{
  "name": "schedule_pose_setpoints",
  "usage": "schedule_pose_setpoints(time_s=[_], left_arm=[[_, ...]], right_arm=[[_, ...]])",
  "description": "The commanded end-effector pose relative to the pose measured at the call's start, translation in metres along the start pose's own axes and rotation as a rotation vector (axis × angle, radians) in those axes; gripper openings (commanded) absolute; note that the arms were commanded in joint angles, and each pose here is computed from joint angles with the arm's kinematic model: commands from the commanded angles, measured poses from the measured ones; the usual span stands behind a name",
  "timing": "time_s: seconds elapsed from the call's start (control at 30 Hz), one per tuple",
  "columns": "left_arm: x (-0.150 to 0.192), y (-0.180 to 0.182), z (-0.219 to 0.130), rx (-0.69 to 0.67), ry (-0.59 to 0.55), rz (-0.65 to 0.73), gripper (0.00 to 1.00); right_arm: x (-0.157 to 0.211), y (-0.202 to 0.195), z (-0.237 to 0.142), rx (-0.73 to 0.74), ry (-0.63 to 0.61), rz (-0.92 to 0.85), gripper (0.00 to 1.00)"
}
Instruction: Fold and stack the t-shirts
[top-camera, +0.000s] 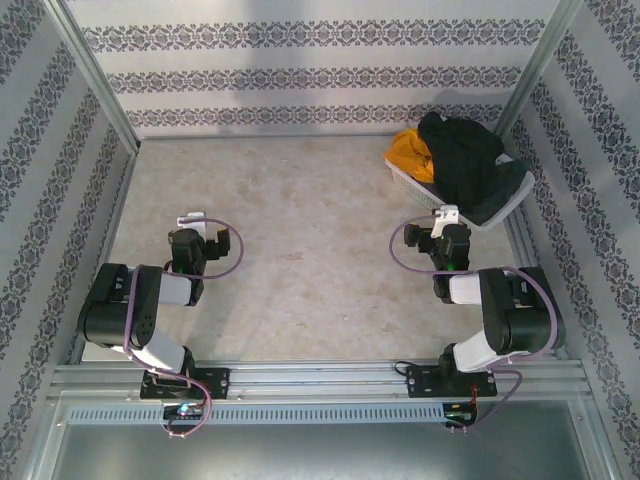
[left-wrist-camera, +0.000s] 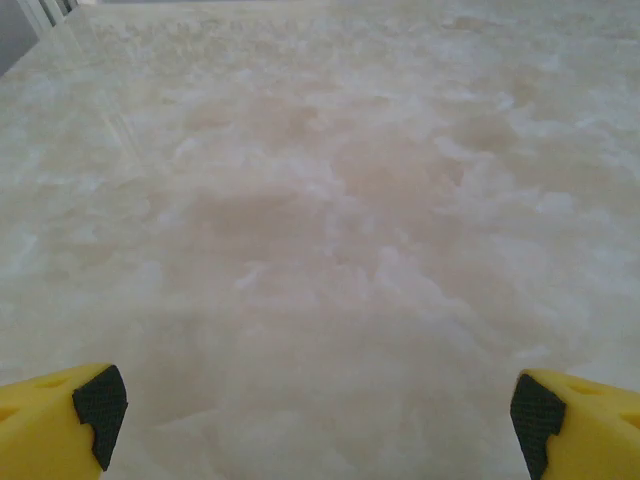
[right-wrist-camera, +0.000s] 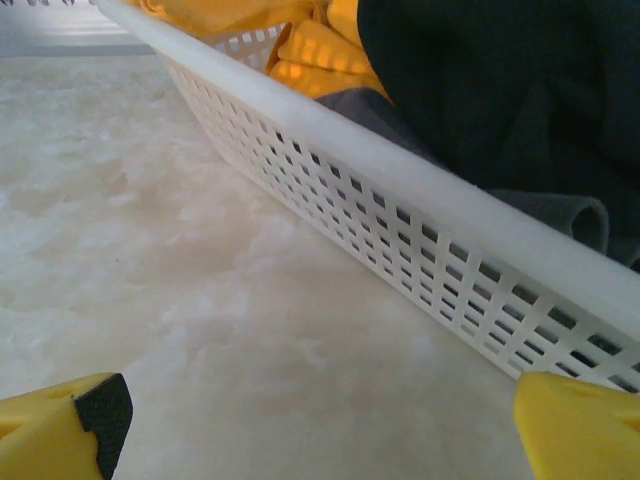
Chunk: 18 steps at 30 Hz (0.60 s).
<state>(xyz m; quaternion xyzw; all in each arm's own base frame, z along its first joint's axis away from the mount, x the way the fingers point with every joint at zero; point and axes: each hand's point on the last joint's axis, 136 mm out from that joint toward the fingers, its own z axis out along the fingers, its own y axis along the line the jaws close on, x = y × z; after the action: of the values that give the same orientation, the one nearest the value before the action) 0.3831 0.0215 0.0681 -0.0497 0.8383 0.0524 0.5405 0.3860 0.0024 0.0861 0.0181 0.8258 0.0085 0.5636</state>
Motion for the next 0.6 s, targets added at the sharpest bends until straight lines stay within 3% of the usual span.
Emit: schedule_pose_setpoints(time_s=[0.0, 0.57], left_arm=[[-0.0246, -0.0009, 0.0041, -0.01, -0.087, 0.009, 1.0], [-0.0238, -0.0004, 0.0041, -0.012, -0.085, 0.004, 1.0]], right_arm=[[-0.023, 0.001, 0.004, 0.002, -0.079, -0.017, 0.98], [-0.0238, 0.0007, 0.0037, 0.004, -0.081, -0.015, 0.98]])
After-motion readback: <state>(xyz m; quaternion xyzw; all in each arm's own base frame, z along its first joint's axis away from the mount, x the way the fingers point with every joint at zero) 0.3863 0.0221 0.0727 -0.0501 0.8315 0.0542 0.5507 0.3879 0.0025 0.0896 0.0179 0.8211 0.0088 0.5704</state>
